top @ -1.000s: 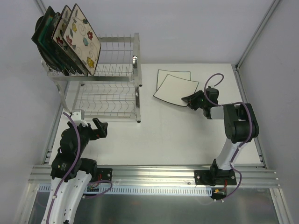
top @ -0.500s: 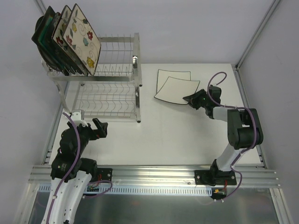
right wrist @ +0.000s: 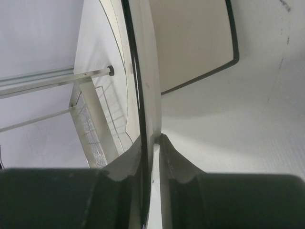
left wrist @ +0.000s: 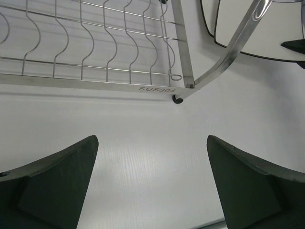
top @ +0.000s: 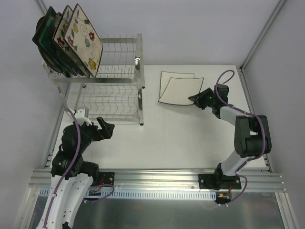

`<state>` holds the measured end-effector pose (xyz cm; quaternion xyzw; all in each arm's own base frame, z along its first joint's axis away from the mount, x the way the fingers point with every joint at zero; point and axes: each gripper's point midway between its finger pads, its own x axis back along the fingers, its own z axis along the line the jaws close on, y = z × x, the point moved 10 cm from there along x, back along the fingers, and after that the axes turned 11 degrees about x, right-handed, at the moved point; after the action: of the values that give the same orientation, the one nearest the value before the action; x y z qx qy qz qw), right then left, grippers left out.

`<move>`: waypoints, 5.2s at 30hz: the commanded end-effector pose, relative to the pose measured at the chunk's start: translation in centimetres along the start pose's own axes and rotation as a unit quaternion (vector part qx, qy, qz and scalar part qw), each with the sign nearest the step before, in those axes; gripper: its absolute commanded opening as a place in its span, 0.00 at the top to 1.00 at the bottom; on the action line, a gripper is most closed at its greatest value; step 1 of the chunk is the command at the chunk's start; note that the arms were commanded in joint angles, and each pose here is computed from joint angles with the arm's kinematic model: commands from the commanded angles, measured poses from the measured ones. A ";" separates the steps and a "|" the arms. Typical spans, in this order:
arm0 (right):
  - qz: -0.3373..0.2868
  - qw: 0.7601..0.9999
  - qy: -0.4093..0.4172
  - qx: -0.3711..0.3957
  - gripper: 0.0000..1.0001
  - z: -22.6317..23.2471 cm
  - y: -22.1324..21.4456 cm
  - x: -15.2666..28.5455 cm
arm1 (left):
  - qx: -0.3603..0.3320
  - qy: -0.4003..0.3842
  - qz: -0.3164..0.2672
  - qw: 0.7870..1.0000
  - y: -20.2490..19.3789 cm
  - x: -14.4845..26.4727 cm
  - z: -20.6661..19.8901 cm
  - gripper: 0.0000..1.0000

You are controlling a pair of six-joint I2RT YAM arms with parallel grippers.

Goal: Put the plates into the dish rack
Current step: Grab a plate with the right arm, then pass the plate from the right arm to the left

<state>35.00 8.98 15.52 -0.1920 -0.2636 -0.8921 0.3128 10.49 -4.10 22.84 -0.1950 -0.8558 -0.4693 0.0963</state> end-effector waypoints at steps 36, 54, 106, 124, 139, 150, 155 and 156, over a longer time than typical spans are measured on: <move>-0.013 0.954 0.253 0.159 0.99 9.7 -2.0 21.3 | 0.084 -0.264 0.087 0.957 7.2 -1.0 -13.1 0.01; 0.065 0.903 0.358 0.227 0.99 12.0 -6.6 26.0 | 0.157 -0.292 0.071 0.941 6.9 -2.7 -17.0 0.01; 0.125 0.858 0.411 0.282 0.99 14.7 -7.0 26.1 | 0.190 -0.379 0.120 0.898 4.1 -2.6 -21.2 0.66; 0.129 0.874 0.362 0.297 0.86 13.7 -7.2 25.7 | 0.161 -0.403 0.100 0.895 5.2 -1.5 -21.4 1.00; 0.109 0.903 0.267 0.320 0.24 12.6 -6.8 25.1 | 0.096 -0.428 -0.005 0.898 8.8 0.5 -22.0 1.00; 0.042 0.918 0.150 0.365 0.08 11.9 -5.8 26.0 | 0.046 -0.433 -0.059 0.899 11.5 1.5 -23.1 1.00; -0.004 0.926 0.063 0.371 0.01 10.5 -5.6 26.5 | 0.022 -0.444 -0.095 0.891 13.5 2.4 -24.0 1.00; -0.017 0.928 0.039 0.371 0.00 10.1 -5.3 26.5 | 0.019 -0.448 -0.105 0.888 14.2 2.7 -24.5 1.00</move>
<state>14.44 7.74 34.64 0.0158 -0.5126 -0.7484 0.4206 14.79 -18.57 38.73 -0.3871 -0.8240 -0.3752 -0.1745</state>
